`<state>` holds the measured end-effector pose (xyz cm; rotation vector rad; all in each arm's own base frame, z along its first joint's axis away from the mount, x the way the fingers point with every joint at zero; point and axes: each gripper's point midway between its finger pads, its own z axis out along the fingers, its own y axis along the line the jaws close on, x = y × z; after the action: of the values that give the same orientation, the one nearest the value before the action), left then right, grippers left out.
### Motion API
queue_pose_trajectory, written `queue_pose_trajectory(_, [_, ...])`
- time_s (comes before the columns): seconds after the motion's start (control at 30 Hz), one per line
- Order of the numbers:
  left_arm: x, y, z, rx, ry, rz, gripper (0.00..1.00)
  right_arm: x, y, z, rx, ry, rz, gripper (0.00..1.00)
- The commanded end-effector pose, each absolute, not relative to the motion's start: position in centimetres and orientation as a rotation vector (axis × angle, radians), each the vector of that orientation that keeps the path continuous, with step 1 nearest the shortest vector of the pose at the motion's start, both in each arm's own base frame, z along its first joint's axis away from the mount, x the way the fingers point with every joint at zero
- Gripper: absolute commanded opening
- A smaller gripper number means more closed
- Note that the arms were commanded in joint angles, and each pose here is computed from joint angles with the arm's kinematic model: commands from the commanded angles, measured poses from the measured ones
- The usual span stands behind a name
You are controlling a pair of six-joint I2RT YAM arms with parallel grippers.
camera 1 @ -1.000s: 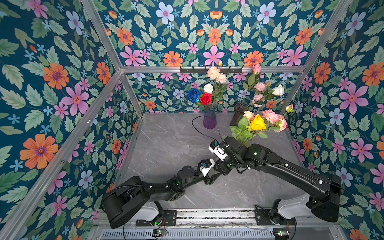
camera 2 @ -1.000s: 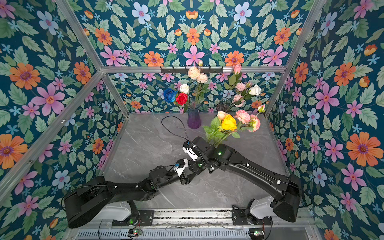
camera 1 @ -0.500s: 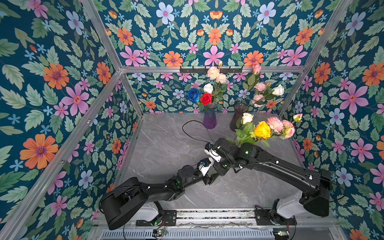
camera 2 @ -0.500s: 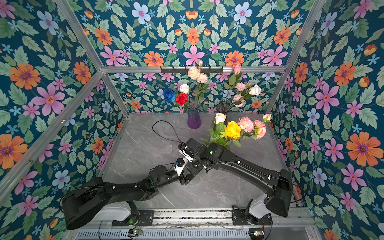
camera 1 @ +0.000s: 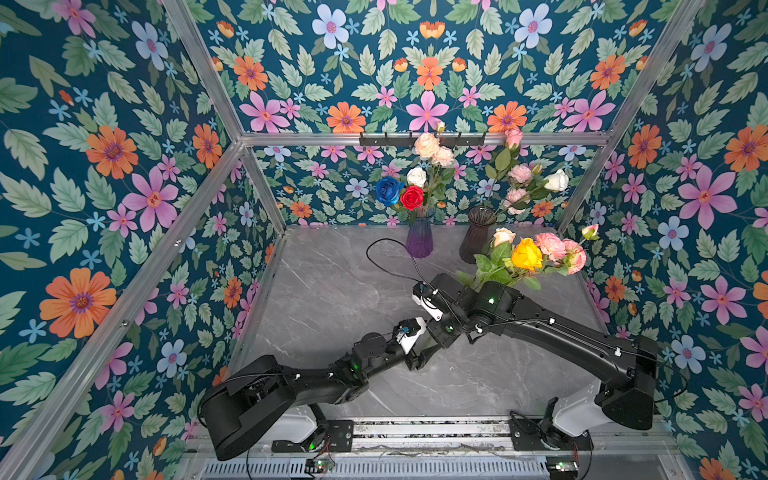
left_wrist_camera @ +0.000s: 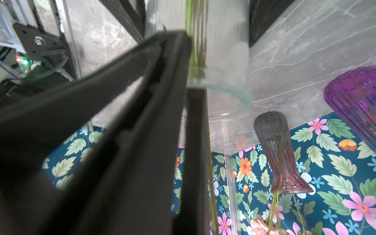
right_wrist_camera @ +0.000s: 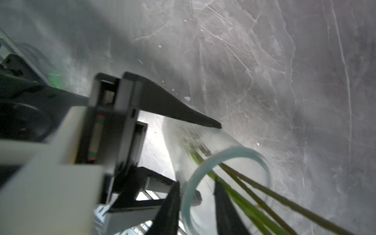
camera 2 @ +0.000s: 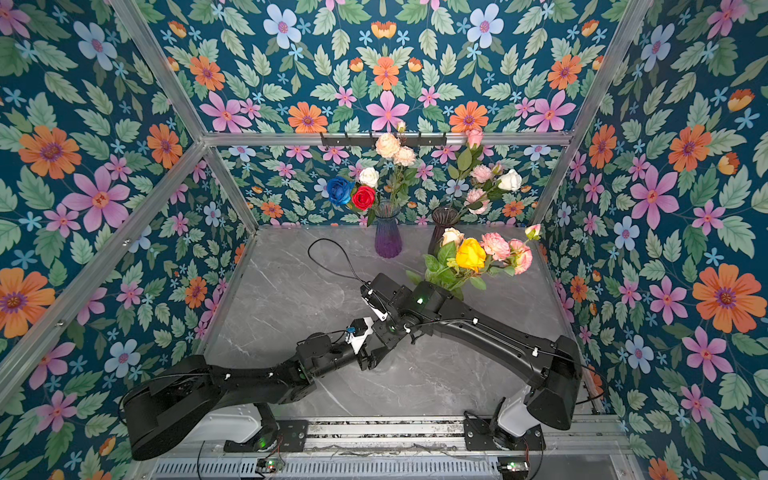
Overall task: Arrange the flowers into the vase
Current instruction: 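Lift the clear vase with the right gripper while the left gripper opens and withdraws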
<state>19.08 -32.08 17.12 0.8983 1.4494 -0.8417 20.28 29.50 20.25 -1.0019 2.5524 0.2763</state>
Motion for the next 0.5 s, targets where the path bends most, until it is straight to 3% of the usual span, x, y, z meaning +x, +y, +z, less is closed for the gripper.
queue_pose_trajectory(0.0, [18.8, -32.0, 22.6, 0.809, 1.24, -0.889, 0.0, 19.9, 28.9, 18.7, -0.994, 2.612, 0.226, 0.46])
queue_pose_trajectory(0.27, [18.8, -32.0, 22.6, 0.806, 1.235, -0.89, 0.0, 19.3, 30.3, 18.3, -0.983, 2.633, 0.381, 0.44])
queue_pose_trajectory(0.47, [18.8, -31.9, 22.8, 0.8, 1.23, -0.891, 0.0, 17.7, 32.1, 18.7, -0.991, 2.636, 0.638, 0.15])
